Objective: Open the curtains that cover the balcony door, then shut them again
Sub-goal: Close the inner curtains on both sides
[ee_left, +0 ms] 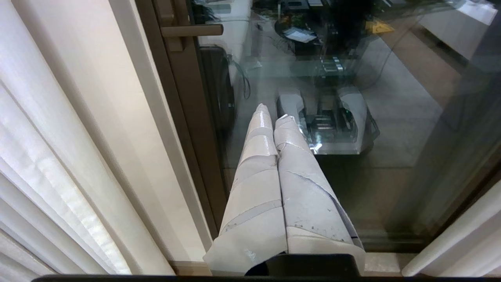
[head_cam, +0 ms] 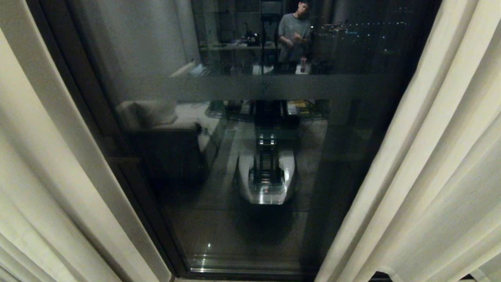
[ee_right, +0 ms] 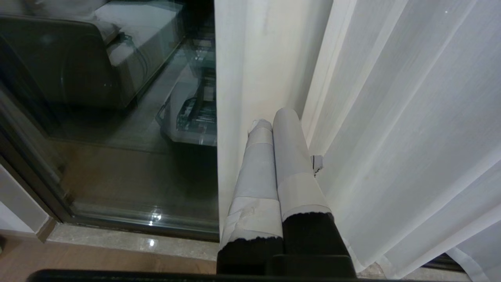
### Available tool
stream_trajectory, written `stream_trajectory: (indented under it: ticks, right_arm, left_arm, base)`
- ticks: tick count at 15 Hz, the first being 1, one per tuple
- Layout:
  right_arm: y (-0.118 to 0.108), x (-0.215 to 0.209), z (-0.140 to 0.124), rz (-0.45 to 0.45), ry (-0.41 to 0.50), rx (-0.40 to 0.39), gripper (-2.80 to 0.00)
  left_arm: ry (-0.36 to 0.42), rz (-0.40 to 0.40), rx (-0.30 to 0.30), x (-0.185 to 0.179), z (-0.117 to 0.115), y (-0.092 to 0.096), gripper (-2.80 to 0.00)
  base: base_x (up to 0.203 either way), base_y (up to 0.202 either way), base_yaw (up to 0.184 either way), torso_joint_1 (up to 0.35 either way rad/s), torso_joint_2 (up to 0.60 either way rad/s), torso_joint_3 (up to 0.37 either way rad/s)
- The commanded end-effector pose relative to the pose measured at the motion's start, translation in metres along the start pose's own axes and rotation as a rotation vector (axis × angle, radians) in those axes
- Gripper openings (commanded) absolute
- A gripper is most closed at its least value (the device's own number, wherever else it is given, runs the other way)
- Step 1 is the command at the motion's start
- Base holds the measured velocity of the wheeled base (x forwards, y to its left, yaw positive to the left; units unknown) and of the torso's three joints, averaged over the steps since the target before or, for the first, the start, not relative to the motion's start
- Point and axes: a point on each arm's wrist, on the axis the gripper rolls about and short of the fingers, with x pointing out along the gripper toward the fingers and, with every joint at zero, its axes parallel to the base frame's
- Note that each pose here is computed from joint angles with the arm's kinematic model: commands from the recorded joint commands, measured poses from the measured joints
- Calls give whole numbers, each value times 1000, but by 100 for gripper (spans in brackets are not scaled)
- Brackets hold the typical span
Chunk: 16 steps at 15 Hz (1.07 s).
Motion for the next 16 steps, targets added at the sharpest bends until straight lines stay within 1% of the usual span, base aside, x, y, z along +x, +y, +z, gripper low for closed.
stream_trajectory:
  ticks: [1,16]
  right_arm:
    - [0,0,0,1,1,-1,-280]
    - [0,0,0,1,0,0,-280]
  left_arm:
    - [0,1,0,0,0,0,-280]
    - [0,1,0,0,0,0,-280]
  base:
    - [0,0,0,0,0,0]
    - [0,0,0,0,0,0]
